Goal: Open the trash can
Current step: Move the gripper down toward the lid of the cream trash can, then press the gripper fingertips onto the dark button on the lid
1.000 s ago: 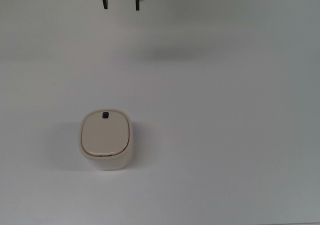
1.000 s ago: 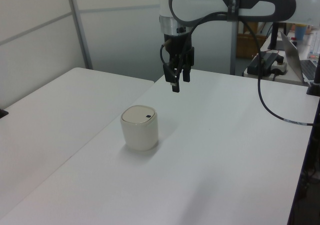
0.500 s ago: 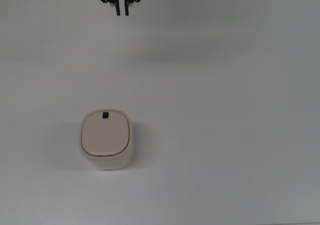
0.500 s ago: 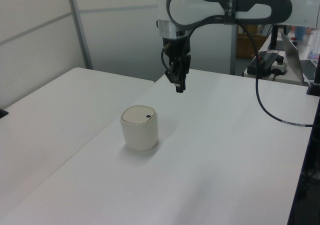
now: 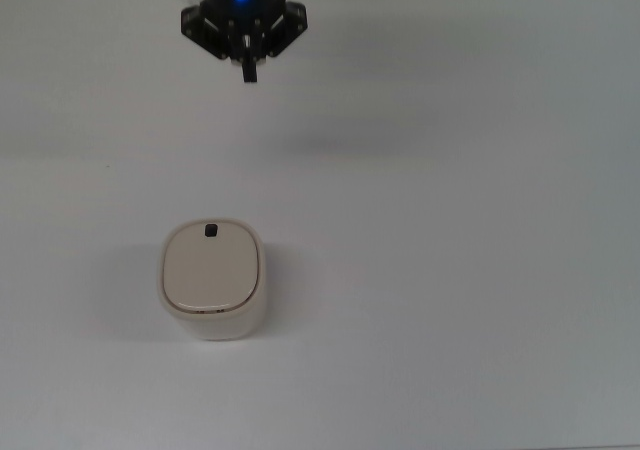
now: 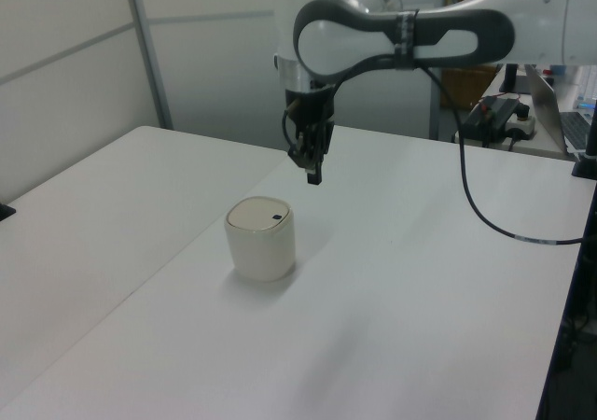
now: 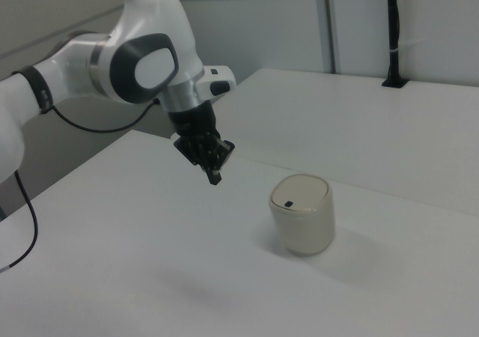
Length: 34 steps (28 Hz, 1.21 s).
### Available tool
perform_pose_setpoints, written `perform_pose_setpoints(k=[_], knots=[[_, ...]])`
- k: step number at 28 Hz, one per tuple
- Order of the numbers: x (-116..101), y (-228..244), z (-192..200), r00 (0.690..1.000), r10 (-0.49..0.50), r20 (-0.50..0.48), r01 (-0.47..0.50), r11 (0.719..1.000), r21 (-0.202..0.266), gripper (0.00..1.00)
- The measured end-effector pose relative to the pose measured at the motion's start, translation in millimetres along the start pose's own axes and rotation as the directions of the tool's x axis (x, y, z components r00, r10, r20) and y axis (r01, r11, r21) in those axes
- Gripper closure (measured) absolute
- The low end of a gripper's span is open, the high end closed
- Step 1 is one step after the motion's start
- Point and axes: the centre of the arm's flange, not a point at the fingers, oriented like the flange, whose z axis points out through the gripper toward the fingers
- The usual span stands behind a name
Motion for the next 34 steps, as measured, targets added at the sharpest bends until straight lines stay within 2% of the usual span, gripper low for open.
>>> perform_pose_setpoints(k=[8,12,28,34], knots=[[29.1,4.9,36.5,0.998,0.004,-0.059,-0.004,1.0,0.0,0.99],[36.9,13.7,50.6,0.997,0.017,-0.069,-0.017,1.0,-0.001,0.99],[67.2,62.2,87.6,0.973,0.08,-0.217,-0.085,0.996,-0.013,0.99],[72.5,72.6,98.3,0.966,0.092,-0.241,-0.1,0.995,-0.02,0.99]])
